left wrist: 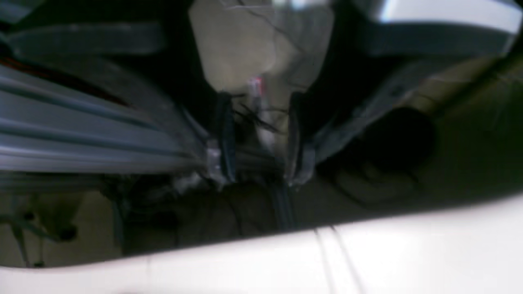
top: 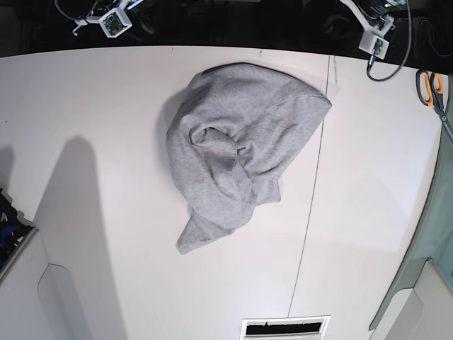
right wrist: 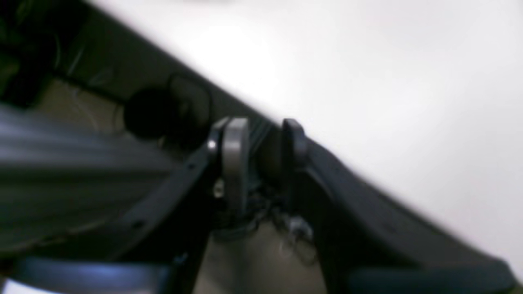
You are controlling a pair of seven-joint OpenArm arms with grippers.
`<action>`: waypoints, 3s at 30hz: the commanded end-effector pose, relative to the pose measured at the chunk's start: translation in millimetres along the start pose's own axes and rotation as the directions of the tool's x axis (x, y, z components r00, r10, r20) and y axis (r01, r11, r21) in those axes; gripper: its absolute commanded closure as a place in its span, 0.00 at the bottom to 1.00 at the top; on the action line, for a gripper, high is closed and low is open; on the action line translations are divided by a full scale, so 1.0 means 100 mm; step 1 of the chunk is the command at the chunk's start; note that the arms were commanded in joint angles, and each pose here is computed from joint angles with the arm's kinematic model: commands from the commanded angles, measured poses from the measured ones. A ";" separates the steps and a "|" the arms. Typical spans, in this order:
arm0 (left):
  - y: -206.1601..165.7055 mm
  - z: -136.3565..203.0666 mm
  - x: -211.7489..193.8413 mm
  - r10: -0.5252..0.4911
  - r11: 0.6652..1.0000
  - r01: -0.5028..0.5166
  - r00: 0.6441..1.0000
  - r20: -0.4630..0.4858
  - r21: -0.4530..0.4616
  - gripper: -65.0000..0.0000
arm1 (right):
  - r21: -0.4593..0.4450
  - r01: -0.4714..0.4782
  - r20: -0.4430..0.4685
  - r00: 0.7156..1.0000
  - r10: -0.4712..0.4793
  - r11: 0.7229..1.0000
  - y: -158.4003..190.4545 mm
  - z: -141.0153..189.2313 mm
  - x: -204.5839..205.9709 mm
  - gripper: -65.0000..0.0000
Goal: Layout the t-shirt on the table in an organized manner, then fold the t-shirt properly
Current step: 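Move both grippers down to the crumpled grey t-shirt and pinch its edges, then lift and pull the shirt apart with both grippers, spreading it out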
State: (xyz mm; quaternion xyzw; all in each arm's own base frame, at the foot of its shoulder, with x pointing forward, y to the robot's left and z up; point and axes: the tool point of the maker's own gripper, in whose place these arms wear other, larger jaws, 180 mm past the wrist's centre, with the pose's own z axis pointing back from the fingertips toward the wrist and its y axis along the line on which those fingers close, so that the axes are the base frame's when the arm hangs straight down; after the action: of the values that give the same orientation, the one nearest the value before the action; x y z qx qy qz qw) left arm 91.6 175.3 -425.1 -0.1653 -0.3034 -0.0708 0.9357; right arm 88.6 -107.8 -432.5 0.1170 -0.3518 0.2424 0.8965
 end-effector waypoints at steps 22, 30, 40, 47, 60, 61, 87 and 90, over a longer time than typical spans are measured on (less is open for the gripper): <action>0.47 -0.63 1.40 -0.138 0.990 0.135 0.970 0.198 0.027 0.39 | -0.107 0.363 0.426 0.858 -0.287 0.926 -1.49 -1.25 1.98 0.50; 0.58 -0.83 1.41 -0.107 0.994 0.104 0.979 0.173 0.022 0.39 | 0.075 0.418 0.332 0.846 -0.418 0.905 -0.97 -1.84 2.02 0.50; 0.13 -0.99 1.31 -0.113 0.985 0.132 0.981 0.157 -0.114 0.39 | 0.124 0.392 0.238 0.880 -0.411 0.912 -0.50 -2.13 1.95 0.50; 0.14 -1.02 1.25 -0.154 0.982 0.167 0.979 0.132 -0.090 0.80 | 0.159 0.286 0.230 0.920 -0.317 0.945 -0.20 -2.19 2.01 0.76; 0.79 -0.83 1.38 -0.130 0.984 0.113 0.984 0.124 0.136 1.00 | 0.102 0.155 0.482 0.856 -0.185 0.983 -0.56 -1.77 2.74 1.00; 0.86 -0.80 1.42 -0.125 0.983 0.106 0.985 0.122 0.153 1.00 | 0.098 0.141 0.505 0.846 -0.171 0.985 -0.62 -1.68 2.83 1.00; 0.21 -0.50 1.50 0.115 0.931 -0.070 0.988 0.104 -0.358 0.96 | -0.183 0.394 0.400 0.867 -0.298 0.901 -2.11 -0.39 1.52 1.00; 0.09 -0.51 1.39 0.126 0.911 -0.097 0.991 0.047 -0.400 0.87 | -0.193 0.415 0.357 0.874 -0.330 0.889 -2.03 -0.39 1.27 1.00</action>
State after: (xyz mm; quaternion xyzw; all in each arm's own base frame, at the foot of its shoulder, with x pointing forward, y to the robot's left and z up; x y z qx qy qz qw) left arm 226.1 157.4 -393.8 -0.3718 -0.2894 -0.0669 0.8795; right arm 286.7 -214.9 -397.5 0.1051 -0.4611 -0.0071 0.8811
